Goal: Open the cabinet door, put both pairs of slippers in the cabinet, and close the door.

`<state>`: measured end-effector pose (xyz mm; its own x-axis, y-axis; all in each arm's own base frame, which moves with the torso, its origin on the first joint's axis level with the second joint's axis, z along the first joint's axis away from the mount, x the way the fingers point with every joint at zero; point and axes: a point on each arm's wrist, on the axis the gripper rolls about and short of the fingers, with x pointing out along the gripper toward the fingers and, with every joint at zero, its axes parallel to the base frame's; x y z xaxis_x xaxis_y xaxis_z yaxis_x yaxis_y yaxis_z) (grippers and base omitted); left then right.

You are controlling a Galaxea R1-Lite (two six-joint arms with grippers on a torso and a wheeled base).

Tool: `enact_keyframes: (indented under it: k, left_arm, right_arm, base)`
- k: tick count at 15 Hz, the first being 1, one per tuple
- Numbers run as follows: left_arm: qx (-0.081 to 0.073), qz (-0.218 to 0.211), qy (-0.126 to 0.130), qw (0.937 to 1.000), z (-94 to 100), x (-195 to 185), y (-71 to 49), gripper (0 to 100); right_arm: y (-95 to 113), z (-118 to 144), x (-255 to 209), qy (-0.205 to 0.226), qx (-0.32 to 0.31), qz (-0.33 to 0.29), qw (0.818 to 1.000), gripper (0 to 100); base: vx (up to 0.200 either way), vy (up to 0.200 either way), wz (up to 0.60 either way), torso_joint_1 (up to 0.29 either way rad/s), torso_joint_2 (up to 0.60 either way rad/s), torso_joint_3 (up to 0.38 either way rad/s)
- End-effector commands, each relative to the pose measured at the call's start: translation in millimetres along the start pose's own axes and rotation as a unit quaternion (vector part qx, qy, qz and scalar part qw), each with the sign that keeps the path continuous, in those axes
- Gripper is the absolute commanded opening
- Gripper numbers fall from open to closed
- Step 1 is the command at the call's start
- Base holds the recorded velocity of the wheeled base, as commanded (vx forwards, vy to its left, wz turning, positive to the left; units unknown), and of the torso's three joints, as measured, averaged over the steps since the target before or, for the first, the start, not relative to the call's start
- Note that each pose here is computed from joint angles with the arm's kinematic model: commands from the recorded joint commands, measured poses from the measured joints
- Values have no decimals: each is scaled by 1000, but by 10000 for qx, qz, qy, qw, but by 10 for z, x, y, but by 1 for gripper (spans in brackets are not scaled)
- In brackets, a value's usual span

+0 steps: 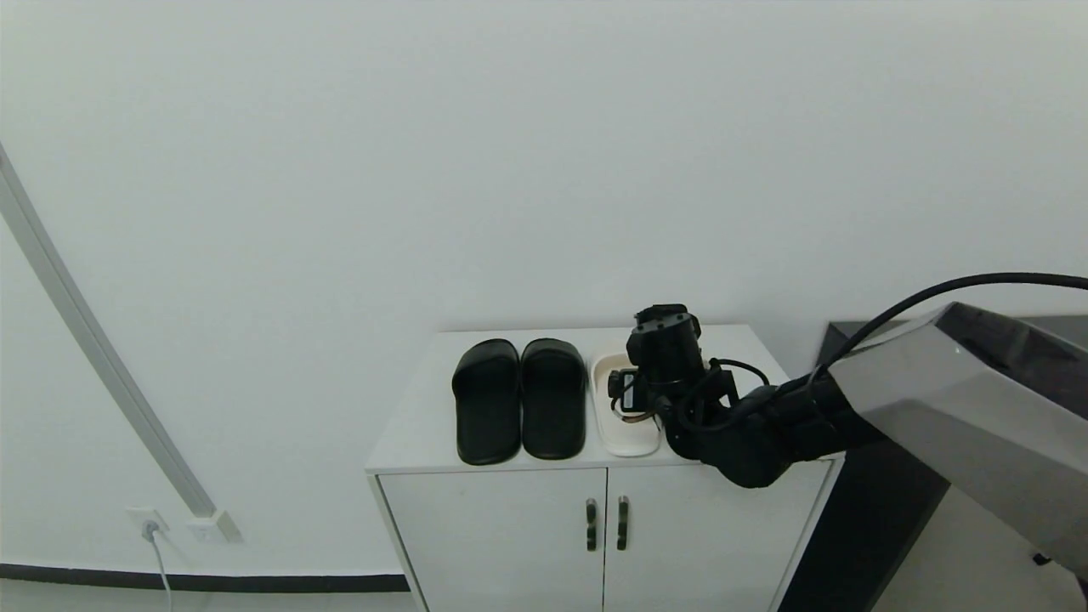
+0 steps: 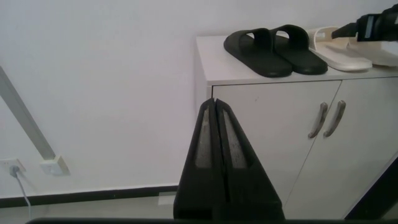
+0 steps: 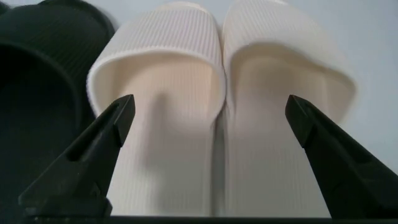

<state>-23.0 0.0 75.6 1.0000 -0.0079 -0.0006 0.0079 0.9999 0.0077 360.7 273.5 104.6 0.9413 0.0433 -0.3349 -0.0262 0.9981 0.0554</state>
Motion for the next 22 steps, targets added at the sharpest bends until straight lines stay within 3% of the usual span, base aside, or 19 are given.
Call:
enact_keyframes:
  k: [1, 8, 9, 17, 22]
  left_arm:
    - [0, 1, 12, 10000, -1, 1, 0, 0]
    - [0, 1, 4, 10000, 0, 1, 0, 0]
    - [0, 1, 12, 10000, -1, 1, 0, 0]
    - [-15, 1, 12, 10000, -1, 1, 0, 0]
    - [-23, 1, 4, 10000, 0, 1, 0, 0]
  right_arm:
    - [0, -110, 238, 51, -2, -70, 10000, 100]
    - [-58, -117, 600, -41, -127, -14, 9999, 100]
    - [-69, -122, 614, -42, -130, -29, 9999, 0]
    - [-68, -112, 614, -72, -195, -69, 9998, 0]
    - [-179, 256, 160, -245, -100, 17, 9996, 0]
  base:
    - [0, 0, 0, 0, 0, 0]
    - [0, 0, 0, 0, 0, 0]
    - [0, 0, 0, 0, 0, 0]
    - [0, 0, 0, 0, 0, 0]
    - [0, 0, 0, 0, 0, 0]
